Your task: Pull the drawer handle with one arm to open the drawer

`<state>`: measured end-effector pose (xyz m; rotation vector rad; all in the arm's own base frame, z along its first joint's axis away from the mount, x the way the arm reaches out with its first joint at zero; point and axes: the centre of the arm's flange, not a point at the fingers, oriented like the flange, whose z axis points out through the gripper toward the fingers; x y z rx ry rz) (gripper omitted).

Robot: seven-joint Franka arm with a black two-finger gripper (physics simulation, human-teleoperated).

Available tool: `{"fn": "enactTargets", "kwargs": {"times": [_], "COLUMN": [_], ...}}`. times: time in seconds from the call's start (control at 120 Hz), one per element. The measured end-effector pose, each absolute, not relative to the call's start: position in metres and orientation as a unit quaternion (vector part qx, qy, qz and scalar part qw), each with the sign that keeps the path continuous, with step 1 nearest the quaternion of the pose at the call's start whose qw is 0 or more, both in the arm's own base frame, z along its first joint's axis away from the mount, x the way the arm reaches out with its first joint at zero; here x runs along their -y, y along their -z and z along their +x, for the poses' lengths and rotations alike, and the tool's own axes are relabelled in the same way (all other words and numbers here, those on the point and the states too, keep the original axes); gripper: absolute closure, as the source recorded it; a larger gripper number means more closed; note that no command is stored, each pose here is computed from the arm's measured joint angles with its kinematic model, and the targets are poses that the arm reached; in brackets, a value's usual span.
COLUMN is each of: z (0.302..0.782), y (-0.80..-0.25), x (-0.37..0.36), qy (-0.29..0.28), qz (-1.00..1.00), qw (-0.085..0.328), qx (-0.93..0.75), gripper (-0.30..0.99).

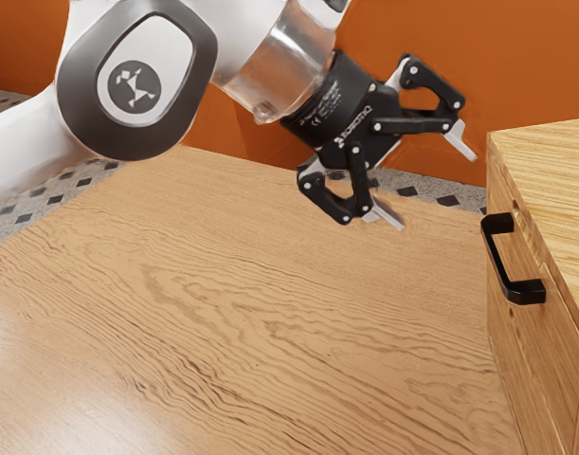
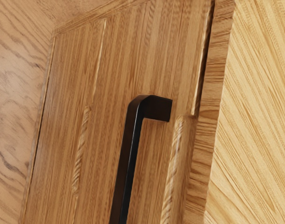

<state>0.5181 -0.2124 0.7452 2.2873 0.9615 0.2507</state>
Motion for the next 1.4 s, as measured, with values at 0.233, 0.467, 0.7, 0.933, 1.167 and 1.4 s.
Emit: {"fn": "enactTargets", "kwargs": {"times": [0.233,0.467,0.7,0.933,1.167,1.4], "z": [0.522,0.525,0.525,0.522,0.526,0.538], "y": [-0.742,-0.731,-0.711,-0.706,-0.683,-0.674], "x": [0.151,0.167,0.183,0.210,0.233,0.217], "qy": [-0.149,-0.139,-0.126,-0.125,-0.111,-0.111], "qz": [0.878,0.890,0.895,0.897,0.900,0.892], "qw": [0.274,0.281,0.287,0.300,0.296,0.298], "qx": [-0.364,-0.331,-0.318,-0.301,-0.300,-0.320], "gripper": [0.05,0.11,0.19,0.28,0.40,0.43]}}
